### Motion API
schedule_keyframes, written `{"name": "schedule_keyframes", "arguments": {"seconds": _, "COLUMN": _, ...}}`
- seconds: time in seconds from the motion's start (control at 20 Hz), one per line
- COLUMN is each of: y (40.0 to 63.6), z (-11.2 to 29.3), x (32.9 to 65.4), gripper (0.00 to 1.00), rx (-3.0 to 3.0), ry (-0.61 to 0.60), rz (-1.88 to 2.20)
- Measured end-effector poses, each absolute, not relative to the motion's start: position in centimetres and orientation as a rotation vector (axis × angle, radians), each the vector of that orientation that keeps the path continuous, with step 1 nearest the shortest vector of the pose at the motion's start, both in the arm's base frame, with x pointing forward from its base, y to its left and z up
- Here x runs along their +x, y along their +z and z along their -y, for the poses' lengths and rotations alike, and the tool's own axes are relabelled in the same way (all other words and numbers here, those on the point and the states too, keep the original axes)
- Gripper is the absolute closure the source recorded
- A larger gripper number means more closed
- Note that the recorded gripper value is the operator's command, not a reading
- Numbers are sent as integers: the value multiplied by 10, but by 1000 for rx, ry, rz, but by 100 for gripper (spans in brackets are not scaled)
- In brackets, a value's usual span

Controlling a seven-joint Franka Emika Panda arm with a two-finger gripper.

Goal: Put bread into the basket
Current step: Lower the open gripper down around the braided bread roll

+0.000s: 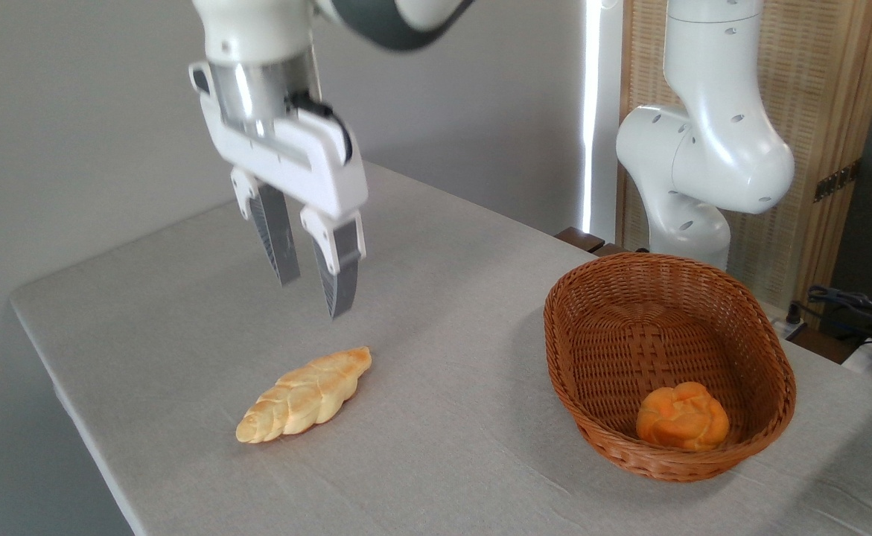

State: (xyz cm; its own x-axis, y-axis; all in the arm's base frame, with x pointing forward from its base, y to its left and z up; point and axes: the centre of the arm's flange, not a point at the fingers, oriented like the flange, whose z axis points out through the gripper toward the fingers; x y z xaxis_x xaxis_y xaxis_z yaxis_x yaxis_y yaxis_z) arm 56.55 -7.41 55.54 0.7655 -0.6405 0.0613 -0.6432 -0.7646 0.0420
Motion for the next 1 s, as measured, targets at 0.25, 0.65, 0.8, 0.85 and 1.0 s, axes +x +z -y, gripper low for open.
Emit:
{"name": "schedule_keyframes", "arguments": {"seconds": 0.25, "y": 503, "z": 90, "x": 566, "gripper": 0, "rx": 2885, "ry": 29, "rz": 1056}}
{"name": "schedule_keyframes", "arguments": {"seconds": 0.65, "y": 439, "z": 110, "x": 564, "gripper": 0, "rx": 2891, "ry": 68, "rz": 1051}}
{"name": "schedule_keyframes", "arguments": {"seconds": 0.8, "y": 437, "z": 110, "x": 564, "gripper": 0, "rx": 2891, "ry": 65, "rz": 1050}}
{"name": "schedule_keyframes", "arguments": {"seconds": 0.85, "y": 437, "z": 110, "x": 564, "gripper": 0, "rx": 2891, "ry": 65, "rz": 1050}}
{"name": "schedule_keyframes", "arguments": {"seconds": 1.0, "y": 437, "z": 110, "x": 564, "gripper": 0, "rx": 2892, "ry": 69, "rz": 1050}}
